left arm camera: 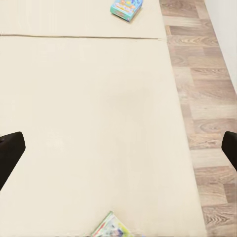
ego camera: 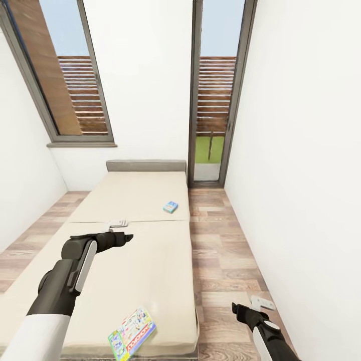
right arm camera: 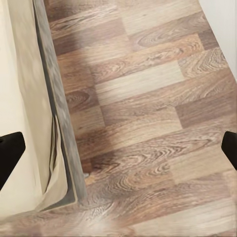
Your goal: Put all the toys in the child's room - the three board games (two on the bed and one on the table), the two jigsaw puzzles on the table, and the tennis ball on the table - inside the toy box on the table in the child's room.
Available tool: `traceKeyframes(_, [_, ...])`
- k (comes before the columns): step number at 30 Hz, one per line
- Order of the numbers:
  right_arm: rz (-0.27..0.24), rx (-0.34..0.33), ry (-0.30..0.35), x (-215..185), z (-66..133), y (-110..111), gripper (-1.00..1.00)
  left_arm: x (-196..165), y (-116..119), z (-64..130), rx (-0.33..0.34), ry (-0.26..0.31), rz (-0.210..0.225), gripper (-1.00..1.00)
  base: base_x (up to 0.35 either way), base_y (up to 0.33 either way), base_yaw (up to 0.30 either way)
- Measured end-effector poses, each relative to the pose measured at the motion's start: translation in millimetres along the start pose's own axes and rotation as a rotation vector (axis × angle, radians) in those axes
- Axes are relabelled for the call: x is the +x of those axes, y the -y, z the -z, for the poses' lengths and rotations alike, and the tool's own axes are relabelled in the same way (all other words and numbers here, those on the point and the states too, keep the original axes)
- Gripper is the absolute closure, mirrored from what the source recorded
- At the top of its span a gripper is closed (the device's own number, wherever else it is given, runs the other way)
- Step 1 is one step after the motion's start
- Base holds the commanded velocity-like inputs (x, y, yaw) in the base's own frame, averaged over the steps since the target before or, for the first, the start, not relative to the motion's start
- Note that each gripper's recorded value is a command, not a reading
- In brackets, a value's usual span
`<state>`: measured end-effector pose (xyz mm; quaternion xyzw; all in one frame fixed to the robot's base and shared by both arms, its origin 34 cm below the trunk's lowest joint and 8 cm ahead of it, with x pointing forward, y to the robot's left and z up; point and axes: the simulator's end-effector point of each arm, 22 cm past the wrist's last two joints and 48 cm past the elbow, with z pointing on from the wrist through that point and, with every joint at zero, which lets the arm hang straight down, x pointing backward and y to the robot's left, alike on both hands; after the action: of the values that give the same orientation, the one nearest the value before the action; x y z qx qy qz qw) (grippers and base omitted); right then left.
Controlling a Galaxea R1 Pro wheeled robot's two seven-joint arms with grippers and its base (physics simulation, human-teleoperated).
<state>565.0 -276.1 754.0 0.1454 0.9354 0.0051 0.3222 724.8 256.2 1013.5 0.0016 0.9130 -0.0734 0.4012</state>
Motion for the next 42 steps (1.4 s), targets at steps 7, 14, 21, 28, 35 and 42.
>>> traceKeyframes(7, [0.0, 0.0, 0.001, -0.3, 0.1, -0.1, -1.0, -0.1, 0.3, 0.1, 0.001, 0.0, 0.0, -1.0, -0.32, 0.0, 0.001])
traceKeyframes(14, [0.0, -0.001, 0.001, -0.4, 0.1, -0.3, -1.0, -0.2, 0.1, 0.3, 0.0, 0.0, 0.0, -1.0, -0.307, 0.001, 0.0])
traceKeyframes(21, [-0.002, -0.003, 0.003, -1.1, 0.5, -1.3, -1.0, -0.4, -0.3, 0.7, -0.001, 0.001, 0.0, -1.0, -0.192, 0.135, 0.0])
traceKeyframes(28, [0.0, -0.006, 0.003, -1.2, 0.6, -3.0, -1.0, -0.4, -0.4, 0.8, 0.0, 0.0, 0.0, -1.0, -0.149, 0.246, 0.043])
traceKeyframes(35, [0.001, -0.005, 0.003, -1.2, 0.6, -2.7, -1.0, -0.1, -0.4, 0.7, 0.0, 0.0, 0.0, -1.0, -0.129, 0.262, 0.159])
traceKeyframes(42, [0.0, -0.004, 0.005, -1.9, 0.7, -2.1, -1.0, 0.1, -0.4, 0.7, 0.0, 0.0, 0.0, -1.0, -0.033, 0.266, 0.044])
